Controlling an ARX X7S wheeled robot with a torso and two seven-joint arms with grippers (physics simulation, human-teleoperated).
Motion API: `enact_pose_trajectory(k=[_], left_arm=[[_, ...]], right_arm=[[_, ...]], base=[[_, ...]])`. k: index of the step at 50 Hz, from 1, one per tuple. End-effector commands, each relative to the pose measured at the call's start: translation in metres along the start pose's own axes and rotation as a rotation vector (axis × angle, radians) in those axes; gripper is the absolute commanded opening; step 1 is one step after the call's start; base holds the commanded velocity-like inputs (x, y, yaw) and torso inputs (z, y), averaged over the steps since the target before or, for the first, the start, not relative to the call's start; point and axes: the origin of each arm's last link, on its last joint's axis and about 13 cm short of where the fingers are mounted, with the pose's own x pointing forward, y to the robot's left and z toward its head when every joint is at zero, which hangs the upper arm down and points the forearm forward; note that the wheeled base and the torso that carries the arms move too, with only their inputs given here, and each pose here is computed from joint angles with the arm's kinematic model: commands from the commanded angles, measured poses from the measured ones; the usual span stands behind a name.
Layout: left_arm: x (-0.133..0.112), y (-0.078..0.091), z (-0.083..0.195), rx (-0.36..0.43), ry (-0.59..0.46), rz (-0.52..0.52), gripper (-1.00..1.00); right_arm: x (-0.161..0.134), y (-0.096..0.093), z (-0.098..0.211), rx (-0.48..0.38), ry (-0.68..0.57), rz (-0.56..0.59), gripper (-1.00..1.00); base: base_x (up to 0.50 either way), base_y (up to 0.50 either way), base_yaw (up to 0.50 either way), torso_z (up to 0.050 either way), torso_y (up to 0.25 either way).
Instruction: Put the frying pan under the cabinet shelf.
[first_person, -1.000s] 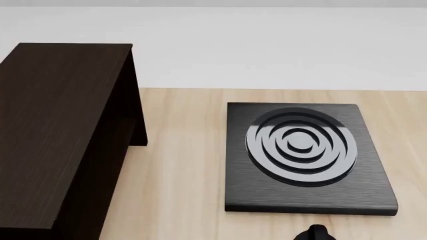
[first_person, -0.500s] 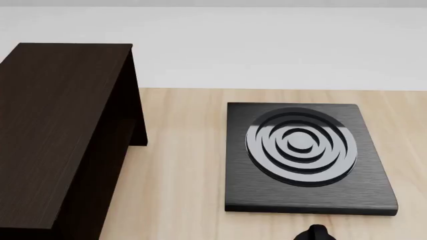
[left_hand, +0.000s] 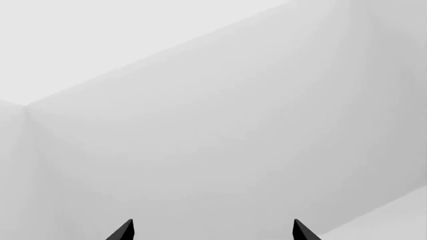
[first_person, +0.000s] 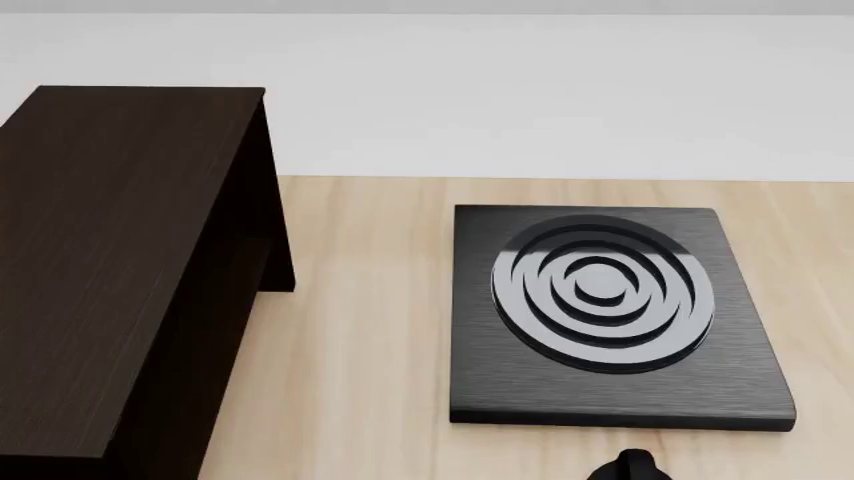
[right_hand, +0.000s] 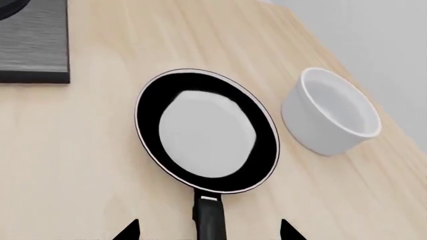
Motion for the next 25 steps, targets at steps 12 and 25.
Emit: enact_pose_trajectory(k=[12, 25], left_arm=[[0.003, -0.003, 0.004, 0.006, -0.002, 0.002, 1.0], [0.006, -0.008, 0.002, 0.016, 0.004, -0.005, 1.0]], right_arm=[[0.009, 0.006, 0.001, 0.03, 0.025, 0.003, 1.0], [0.022, 0.004, -0.018, 0.067, 0.047, 0.0, 1.0]], base=[[0.0, 0.0, 0.0, 0.0, 0.0], [0.0, 0.0, 0.0, 0.0, 0.0]])
